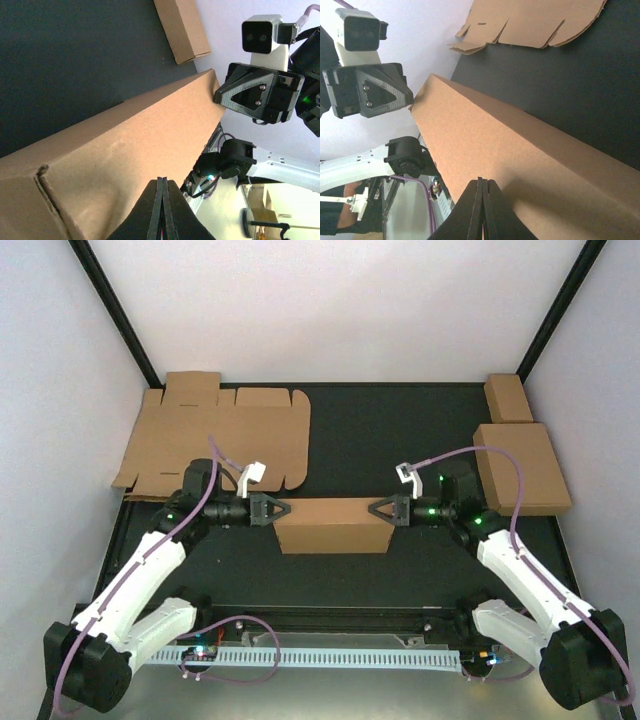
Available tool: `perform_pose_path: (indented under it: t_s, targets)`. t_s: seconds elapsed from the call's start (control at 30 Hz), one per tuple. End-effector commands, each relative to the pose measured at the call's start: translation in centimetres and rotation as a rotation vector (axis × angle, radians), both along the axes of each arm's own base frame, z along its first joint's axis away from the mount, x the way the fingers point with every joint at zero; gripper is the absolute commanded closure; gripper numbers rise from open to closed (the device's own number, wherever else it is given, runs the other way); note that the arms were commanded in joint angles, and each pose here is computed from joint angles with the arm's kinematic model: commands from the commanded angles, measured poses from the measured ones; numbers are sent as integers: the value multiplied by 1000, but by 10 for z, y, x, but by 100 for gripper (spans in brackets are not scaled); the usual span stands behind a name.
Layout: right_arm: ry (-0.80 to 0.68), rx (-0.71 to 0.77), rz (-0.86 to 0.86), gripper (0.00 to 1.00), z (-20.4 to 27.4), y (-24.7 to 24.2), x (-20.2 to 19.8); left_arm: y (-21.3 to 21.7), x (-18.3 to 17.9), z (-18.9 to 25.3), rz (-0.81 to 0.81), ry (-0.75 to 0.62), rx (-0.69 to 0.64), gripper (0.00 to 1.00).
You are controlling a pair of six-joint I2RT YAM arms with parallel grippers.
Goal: Fold the paper box
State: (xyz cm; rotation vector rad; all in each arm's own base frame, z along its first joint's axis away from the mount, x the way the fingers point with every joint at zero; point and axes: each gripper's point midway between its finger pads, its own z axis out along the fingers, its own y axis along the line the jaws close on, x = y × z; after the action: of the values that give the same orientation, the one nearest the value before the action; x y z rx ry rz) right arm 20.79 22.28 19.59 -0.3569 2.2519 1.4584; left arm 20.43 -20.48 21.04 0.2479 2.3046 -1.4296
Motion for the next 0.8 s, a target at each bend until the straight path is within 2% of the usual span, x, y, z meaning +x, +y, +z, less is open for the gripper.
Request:
perform_pose_path:
  t_s: [0.0,0.43,0.77]
  targets:
    - [29,-59,-15,98,-6,-5,-3,1,0,16,1,-40,-1,98]
    - [-38,-18,3,98,35,-1,2,-2,4,11,-8,-29,-6,98]
    - [28,-46,11,98,-5,0,3,-3,3,-35,-11,38,-1,99]
